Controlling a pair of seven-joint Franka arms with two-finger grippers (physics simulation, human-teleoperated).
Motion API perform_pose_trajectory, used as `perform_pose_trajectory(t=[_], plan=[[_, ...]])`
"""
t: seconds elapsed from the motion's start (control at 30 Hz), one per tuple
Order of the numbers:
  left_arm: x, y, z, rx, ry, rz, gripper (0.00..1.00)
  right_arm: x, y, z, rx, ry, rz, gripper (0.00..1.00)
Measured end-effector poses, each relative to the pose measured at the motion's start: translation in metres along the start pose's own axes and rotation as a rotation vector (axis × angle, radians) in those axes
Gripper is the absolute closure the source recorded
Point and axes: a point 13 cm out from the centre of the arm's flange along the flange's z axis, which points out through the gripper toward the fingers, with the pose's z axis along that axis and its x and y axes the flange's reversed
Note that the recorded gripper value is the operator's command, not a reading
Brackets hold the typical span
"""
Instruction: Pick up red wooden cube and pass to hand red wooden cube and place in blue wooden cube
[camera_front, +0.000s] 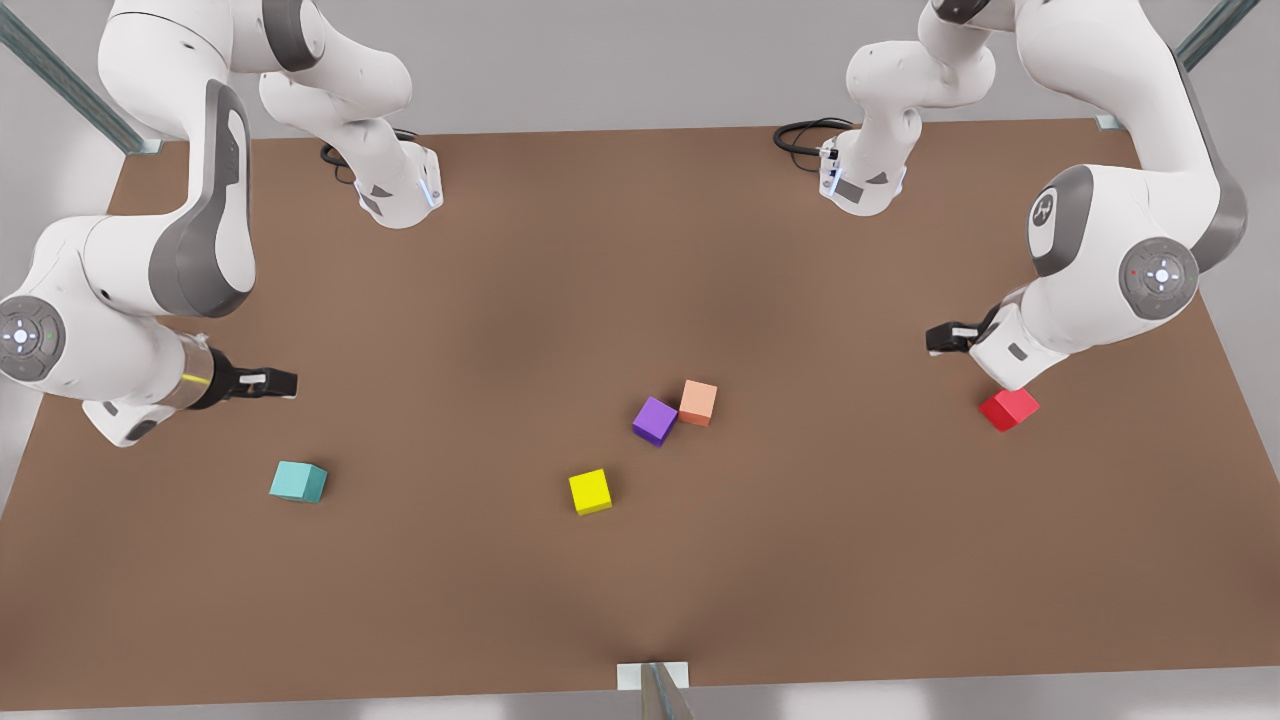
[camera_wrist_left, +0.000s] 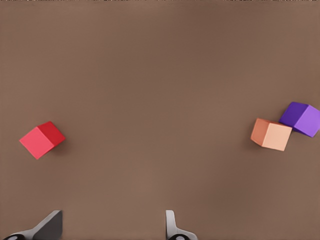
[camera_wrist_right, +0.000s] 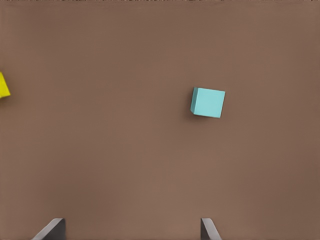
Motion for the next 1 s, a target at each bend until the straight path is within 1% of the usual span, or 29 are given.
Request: perform_pose_trajectory(t=[0.1,0.17,0.27,0.37,0.47,0.57,0.7,0.87,1.0], plan=[[-0.003,0.001,0.002,0.0,-0.004,-0.004,0.0,-0.002,-0.001,0.001,0.0,-0.006,0.0,0.0],[-0.014,0.025,0.023,-0.006,0.028,-0.051,0.0,-0.002,-0.001,0.001,-0.001,-0.009,-0.002,0.0],[-0.033,0.113,0.09,-0.009,0.1,-0.211,0.0,-0.003,0.0,0.0,-0.002,-0.013,-0.003,0.0],[-0.024,0.174,0.166,0.02,0.15,-0.348,0.0,-0.003,0.0,0.002,-0.002,-0.011,-0.005,0.0],[-0.014,0.216,0.223,0.055,0.151,-0.456,0.0,-0.003,0.001,0.003,-0.001,-0.01,-0.008,0.0],[-0.014,0.254,0.257,0.065,0.112,-0.536,0.0,-0.003,0.002,0.004,0.0,-0.009,-0.011,0.0],[-0.01,0.279,0.29,0.075,0.072,-0.607,0.0,-0.004,0.003,0.005,0.001,-0.009,-0.013,0.0],[-0.021,0.28,0.297,0.088,0.013,-0.646,0.0,-0.004,0.004,0.005,0.004,-0.01,-0.016,0.0],[-0.025,0.276,0.31,0.084,0.005,-0.656,0.0,-0.004,0.005,0.006,0.006,-0.01,-0.019,0.0]])
